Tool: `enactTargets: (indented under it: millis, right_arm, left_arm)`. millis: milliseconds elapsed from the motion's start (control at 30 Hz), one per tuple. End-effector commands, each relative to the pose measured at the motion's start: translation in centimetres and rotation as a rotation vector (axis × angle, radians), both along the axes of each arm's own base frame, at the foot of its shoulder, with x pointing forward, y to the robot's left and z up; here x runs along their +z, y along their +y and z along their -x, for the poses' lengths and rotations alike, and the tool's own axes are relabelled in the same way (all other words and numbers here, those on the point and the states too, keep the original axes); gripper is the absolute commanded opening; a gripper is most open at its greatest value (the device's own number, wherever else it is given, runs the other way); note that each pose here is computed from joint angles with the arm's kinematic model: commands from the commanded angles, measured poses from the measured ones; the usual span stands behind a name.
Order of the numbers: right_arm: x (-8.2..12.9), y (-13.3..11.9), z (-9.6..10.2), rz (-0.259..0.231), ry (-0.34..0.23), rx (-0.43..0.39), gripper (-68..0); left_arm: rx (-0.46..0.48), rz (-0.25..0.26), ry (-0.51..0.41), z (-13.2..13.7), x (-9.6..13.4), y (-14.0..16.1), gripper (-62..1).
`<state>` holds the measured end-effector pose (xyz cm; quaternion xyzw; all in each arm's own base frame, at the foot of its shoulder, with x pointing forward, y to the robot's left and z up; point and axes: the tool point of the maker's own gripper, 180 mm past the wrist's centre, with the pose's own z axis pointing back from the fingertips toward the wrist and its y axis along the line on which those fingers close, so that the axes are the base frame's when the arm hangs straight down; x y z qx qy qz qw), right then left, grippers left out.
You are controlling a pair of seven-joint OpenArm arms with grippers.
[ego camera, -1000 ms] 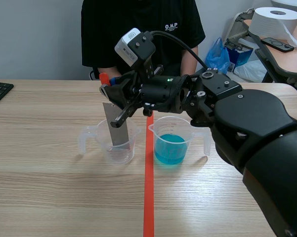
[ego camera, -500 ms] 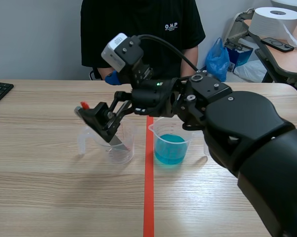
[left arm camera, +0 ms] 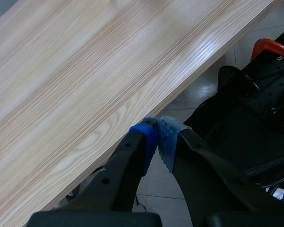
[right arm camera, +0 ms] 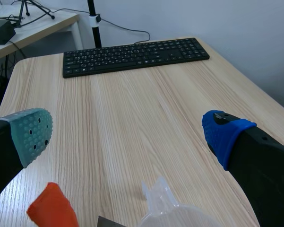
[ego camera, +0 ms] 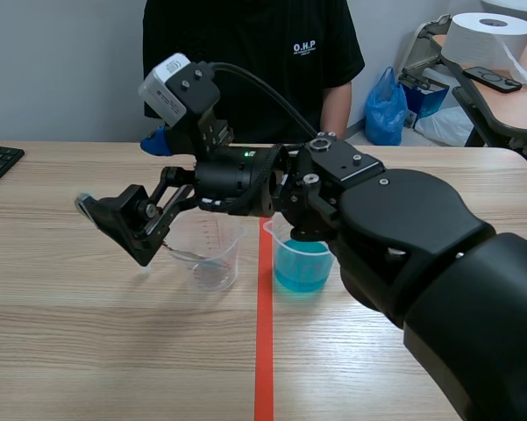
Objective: Do the redox reaction experiment.
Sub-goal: 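Return to the home posture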
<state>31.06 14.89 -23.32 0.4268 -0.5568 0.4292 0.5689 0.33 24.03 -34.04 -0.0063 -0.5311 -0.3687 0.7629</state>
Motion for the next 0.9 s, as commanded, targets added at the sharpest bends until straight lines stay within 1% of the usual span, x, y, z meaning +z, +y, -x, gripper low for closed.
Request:
enactTargets:
  millis: [0,67,133,267,367,400,500,567,633,700,800,867]
  right_arm:
    - [2.5,-0.6,-0.2,-0.061,-0.044,0.001,0.4]
    - [3.1,-1.2,0.3,-0.081,-0.050,0.001,0.4]
    - [3.5,-2.0,1.1,-0.087,-0.067,0.002,0.4]
    - [4.1,-4.9,1.5,-0.081,-0.115,-0.090,0.4]
    - [4.4,-7.5,2.2,-0.072,-0.132,-0.142,0.4]
    - [4.5,-8.4,2.5,-0.065,-0.135,-0.159,0.4]
    - [4.3,-11.2,3.6,-0.045,-0.120,-0.192,0.4]
    - [3.8,-13.1,4.3,-0.022,-0.100,-0.224,0.4]
    - [3.2,-14.9,5.1,0.007,-0.071,-0.248,0.4]
    - [2.8,-16.4,6.2,0.026,-0.033,-0.257,0.4]
    - [2.4,-18.3,7.6,0.054,0.019,-0.271,0.4]
    - [2.4,-19.3,8.4,0.065,0.049,-0.277,0.4]
  left_arm:
    - [-0.001,0.001,-0.031,-0.8,0.4,0.2,-56.8]
    - [-0.002,0.001,-0.035,-1.0,0.4,0.2,-56.7]
    - [-0.011,0.000,-0.040,-1.2,0.5,0.3,-56.7]
    - [-0.041,-0.006,-0.060,-2.2,0.8,0.5,-56.6]
    - [-0.078,-0.017,-0.073,-2.9,1.1,0.9,-56.6]
    - [-0.093,-0.021,-0.076,-3.2,1.2,0.9,-55.6]
    - [-0.133,-0.027,-0.089,-4.0,1.7,1.1,-49.1]
    - [-0.161,-0.030,-0.091,-4.4,2.0,1.1,-45.6]
    - [-0.184,-0.024,-0.089,-4.7,2.2,1.1,-39.9]
    - [-0.208,-0.008,-0.091,-5.1,2.5,0.7,-32.6]
    - [-0.222,0.029,-0.095,-5.5,3.1,0.2,-21.2]
    - [-0.214,0.076,-0.086,-5.7,3.6,-0.1,-16.6]
